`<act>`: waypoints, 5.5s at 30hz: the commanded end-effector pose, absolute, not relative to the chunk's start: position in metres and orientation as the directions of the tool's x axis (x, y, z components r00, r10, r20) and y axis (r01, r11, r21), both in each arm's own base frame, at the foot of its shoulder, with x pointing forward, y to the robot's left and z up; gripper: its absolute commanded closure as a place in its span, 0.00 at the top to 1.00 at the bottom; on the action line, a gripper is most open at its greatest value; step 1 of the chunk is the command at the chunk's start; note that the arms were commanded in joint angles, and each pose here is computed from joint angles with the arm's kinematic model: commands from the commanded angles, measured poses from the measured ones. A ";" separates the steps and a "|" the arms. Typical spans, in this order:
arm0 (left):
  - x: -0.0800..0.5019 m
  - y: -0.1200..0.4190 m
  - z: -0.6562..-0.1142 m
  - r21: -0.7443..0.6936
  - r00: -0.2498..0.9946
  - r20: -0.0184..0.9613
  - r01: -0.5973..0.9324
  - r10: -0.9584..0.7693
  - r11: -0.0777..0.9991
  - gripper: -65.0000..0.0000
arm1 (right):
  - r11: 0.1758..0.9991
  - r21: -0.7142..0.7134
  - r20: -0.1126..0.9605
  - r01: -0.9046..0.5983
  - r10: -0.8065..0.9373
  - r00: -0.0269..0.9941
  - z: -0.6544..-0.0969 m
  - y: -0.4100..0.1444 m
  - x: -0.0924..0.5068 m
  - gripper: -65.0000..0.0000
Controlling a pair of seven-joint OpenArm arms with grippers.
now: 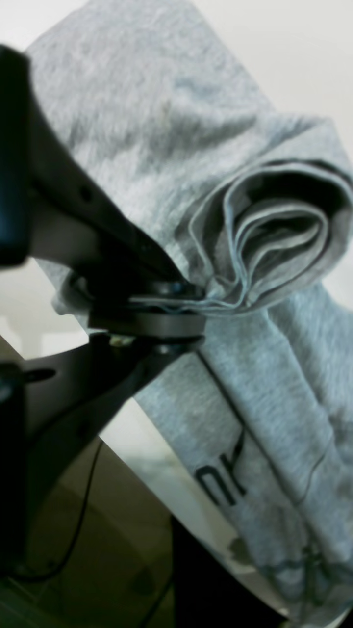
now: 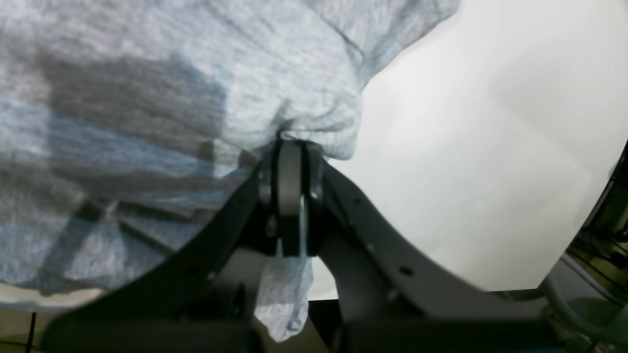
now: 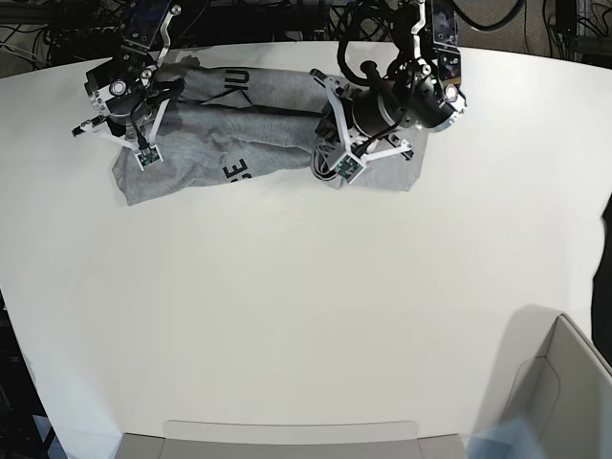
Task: Fold the T-shirt properly
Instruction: 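Carry the strip end with the left gripper toward the right gripper, then lay the folded end down and release the right gripper, then grasp the other strip end with the right gripper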
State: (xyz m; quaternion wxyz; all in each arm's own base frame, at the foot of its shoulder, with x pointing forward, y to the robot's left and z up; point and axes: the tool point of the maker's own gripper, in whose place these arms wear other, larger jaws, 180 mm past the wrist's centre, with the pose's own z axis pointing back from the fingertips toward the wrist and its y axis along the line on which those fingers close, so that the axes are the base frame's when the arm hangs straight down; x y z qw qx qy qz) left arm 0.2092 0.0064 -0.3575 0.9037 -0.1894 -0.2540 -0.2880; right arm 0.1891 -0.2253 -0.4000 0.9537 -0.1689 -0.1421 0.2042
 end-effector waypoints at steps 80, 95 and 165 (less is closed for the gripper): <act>0.243 0.096 -0.465 -0.240 0.863 0.250 0.494 -0.439 0.836 0.14 | 0.881 -0.285 0.202 -0.378 0.441 0.875 -0.430 -0.210 0.231 0.00; 0.316 0.147 -0.450 -0.301 0.933 0.330 0.249 -0.145 0.920 0.14 | 0.888 -0.269 0.429 -0.373 0.458 0.779 -0.399 -0.191 0.342 0.00; 0.293 0.145 -0.465 -0.318 0.947 0.289 0.234 -0.141 0.919 0.15 | 0.825 0.530 0.523 -0.195 -0.136 0.841 -0.425 -0.177 0.329 0.32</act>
